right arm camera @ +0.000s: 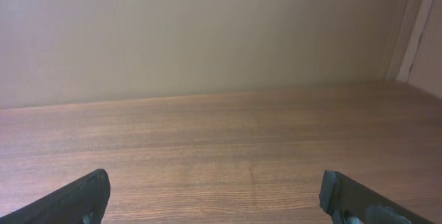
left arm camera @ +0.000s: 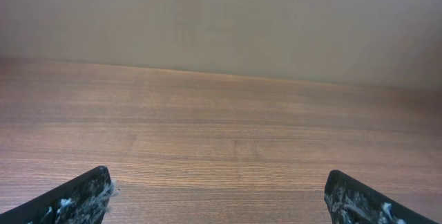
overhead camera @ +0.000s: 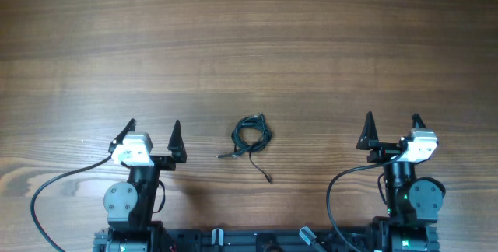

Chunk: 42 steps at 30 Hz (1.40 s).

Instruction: Untangle cables

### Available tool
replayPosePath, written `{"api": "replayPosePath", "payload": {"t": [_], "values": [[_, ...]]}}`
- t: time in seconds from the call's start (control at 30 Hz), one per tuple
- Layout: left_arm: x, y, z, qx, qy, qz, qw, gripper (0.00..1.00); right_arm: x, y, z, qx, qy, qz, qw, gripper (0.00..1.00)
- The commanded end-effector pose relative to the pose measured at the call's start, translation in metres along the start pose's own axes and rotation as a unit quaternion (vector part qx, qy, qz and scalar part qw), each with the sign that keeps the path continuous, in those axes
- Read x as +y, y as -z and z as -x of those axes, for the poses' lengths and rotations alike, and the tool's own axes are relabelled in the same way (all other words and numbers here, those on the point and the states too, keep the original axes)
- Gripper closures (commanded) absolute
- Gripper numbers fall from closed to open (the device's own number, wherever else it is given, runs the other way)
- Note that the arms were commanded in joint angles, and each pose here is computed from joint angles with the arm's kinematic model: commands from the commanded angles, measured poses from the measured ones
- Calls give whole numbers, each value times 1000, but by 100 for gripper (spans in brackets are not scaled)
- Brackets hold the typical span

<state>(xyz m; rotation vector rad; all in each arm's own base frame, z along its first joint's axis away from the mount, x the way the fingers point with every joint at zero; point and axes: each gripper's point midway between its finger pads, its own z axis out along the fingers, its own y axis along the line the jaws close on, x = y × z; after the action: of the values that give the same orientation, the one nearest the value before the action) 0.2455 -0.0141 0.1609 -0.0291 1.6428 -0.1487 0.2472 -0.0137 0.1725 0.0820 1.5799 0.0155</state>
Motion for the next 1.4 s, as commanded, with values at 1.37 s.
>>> {"api": "replayPosePath", "payload": {"t": [1.37], "values": [[17,116,89,65,215,124,966,0,-4,0,1,-2,4,-11,1000,0]]}}
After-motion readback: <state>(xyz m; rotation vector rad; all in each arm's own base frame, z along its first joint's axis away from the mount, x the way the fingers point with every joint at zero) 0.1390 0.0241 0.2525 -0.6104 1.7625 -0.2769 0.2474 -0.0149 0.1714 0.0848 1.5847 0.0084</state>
